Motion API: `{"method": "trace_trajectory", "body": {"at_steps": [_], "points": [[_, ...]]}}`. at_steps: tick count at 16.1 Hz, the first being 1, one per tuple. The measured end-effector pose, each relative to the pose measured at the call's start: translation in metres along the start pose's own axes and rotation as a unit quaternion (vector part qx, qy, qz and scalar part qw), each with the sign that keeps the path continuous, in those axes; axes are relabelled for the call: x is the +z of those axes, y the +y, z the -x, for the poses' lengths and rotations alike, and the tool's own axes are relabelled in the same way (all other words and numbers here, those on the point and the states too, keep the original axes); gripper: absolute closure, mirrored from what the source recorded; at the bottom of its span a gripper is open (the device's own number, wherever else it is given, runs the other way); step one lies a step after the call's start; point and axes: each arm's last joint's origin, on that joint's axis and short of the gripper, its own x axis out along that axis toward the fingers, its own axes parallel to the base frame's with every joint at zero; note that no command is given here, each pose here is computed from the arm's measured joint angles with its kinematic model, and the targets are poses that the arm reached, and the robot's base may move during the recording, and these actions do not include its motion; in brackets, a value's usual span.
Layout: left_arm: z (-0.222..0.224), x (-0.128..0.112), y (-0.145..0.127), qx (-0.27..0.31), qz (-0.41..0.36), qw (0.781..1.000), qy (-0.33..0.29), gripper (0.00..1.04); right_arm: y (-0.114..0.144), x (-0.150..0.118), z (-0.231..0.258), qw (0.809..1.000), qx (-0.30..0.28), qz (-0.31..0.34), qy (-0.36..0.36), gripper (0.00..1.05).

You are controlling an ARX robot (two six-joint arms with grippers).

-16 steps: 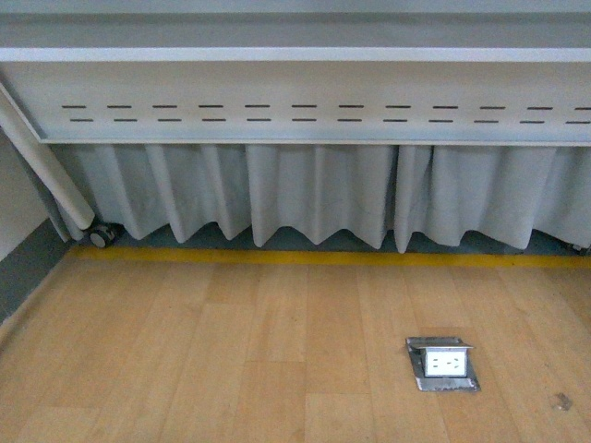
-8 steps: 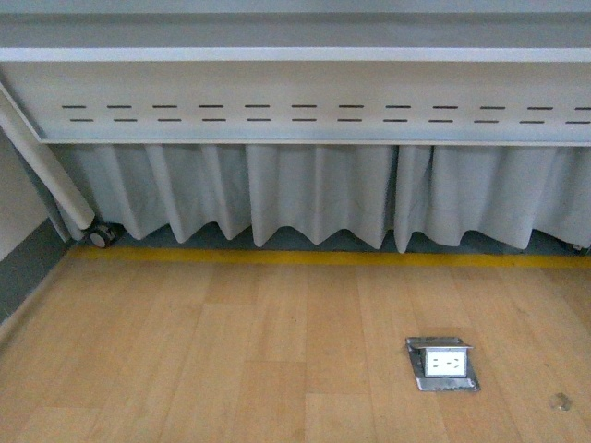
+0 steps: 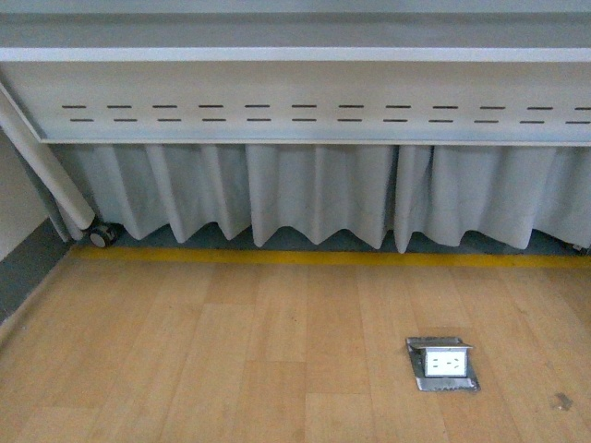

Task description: Open oven

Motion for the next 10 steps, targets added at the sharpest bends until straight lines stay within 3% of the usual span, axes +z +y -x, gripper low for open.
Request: {"method": "trace_trajectory", "body": {"at_steps": [10], "points": [[0.0000,0.0000,0.0000,0.000,0.000,1.000,0.000,0.07,0.0000,0.0000,0.0000,1.000,0.000,0.000,0.000,0.06]]}}
